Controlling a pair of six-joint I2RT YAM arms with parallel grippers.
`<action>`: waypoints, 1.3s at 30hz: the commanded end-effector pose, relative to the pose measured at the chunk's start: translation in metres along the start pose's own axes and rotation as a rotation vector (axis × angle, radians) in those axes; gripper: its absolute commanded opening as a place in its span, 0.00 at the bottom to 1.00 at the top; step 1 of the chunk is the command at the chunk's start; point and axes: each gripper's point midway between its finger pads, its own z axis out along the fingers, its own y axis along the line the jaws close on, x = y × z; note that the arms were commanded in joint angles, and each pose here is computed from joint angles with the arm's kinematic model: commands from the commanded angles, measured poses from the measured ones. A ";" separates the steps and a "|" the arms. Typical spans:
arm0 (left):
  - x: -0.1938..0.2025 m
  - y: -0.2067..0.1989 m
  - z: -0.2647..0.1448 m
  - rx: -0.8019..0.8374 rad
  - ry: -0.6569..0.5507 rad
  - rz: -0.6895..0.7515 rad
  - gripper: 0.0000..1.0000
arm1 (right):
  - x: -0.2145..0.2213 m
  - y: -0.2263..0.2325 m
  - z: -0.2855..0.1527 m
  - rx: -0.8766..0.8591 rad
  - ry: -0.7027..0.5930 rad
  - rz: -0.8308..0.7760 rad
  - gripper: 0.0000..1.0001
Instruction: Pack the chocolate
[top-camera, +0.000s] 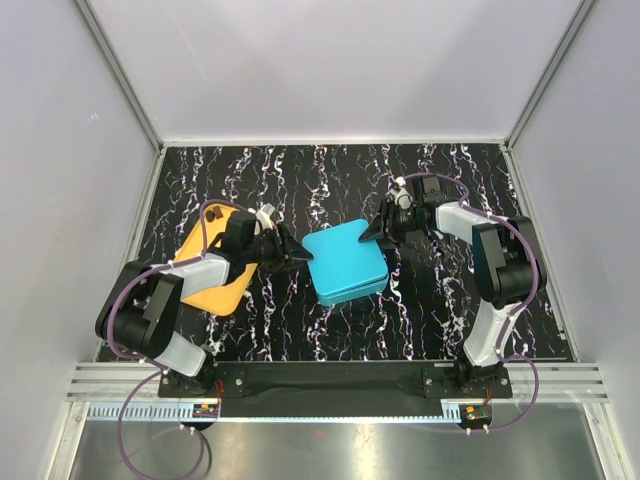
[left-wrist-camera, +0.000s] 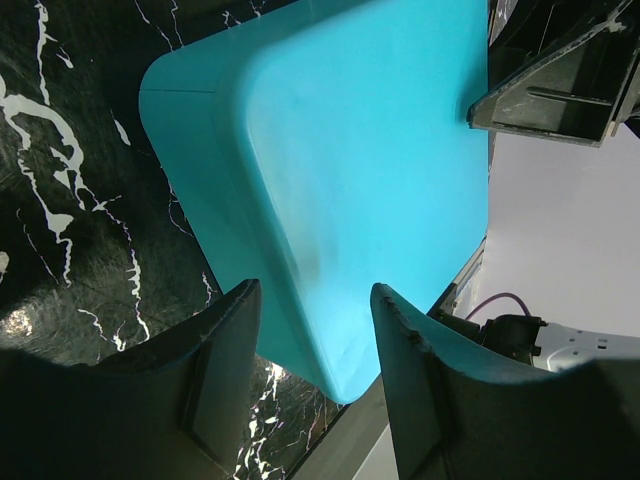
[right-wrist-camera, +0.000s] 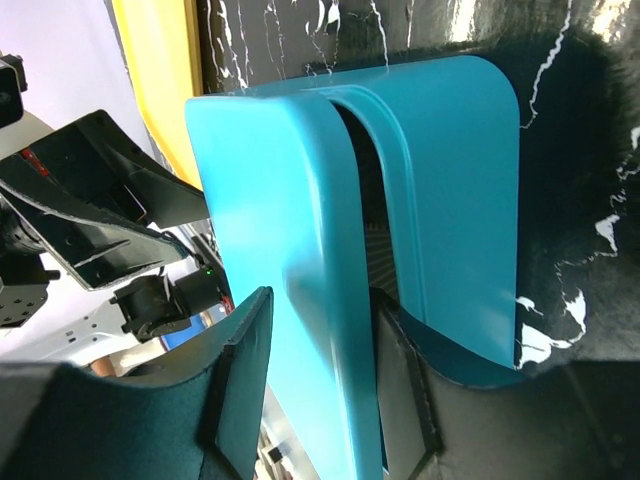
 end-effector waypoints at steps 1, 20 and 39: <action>-0.013 -0.015 0.002 0.039 -0.037 0.056 0.53 | -0.019 0.013 -0.017 0.029 -0.075 -0.076 0.50; -0.025 -0.027 0.003 0.045 -0.047 0.081 0.53 | -0.021 0.000 -0.043 0.220 -0.136 -0.105 0.52; -0.048 -0.026 0.021 -0.022 -0.055 0.118 0.52 | -0.015 -0.005 -0.052 0.263 -0.155 -0.109 0.52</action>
